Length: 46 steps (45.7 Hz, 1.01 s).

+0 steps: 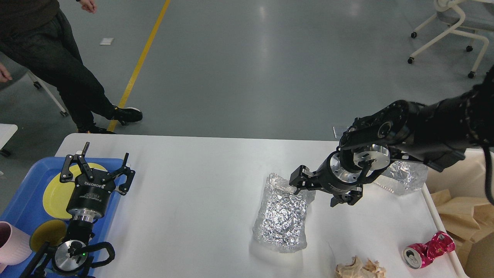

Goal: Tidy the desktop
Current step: 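Swing the right gripper toward the foil packet in the clear bag, then lower the right gripper and grasp the foil packet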

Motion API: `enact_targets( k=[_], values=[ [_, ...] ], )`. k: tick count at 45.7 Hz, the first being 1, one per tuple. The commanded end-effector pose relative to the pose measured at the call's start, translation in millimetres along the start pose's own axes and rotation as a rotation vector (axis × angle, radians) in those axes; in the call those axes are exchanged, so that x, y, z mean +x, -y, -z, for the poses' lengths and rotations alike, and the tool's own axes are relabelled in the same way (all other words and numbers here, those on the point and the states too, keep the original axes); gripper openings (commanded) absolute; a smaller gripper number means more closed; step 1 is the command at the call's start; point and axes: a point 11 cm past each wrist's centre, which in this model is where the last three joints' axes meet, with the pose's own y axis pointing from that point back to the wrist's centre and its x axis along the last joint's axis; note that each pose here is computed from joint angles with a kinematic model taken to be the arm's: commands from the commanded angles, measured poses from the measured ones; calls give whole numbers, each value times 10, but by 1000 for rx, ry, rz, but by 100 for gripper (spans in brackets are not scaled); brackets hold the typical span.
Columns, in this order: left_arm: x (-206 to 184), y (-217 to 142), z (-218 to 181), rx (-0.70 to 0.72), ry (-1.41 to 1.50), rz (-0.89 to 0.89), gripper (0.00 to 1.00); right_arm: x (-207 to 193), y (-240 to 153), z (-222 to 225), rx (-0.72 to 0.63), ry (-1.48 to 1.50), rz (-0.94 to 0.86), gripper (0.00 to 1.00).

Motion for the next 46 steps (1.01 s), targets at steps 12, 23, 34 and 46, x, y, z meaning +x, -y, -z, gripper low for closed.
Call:
enact_targets(
  k=[12, 23, 34, 46],
  values=[
    [-3, 2, 0, 0, 0, 2, 96, -30, 927, -71, -23, 65, -19, 100],
    [-3, 2, 0, 0, 0, 2, 96, -160, 1199, -44, -21, 66, -9, 88],
    [-2, 2, 0, 1, 1, 1, 96, -228, 1277, -122, -29, 81, 9, 33],
    [3, -4, 2, 1, 1, -1, 96, -238, 1279, -140, -32, 80, 13, 0]
  ],
)
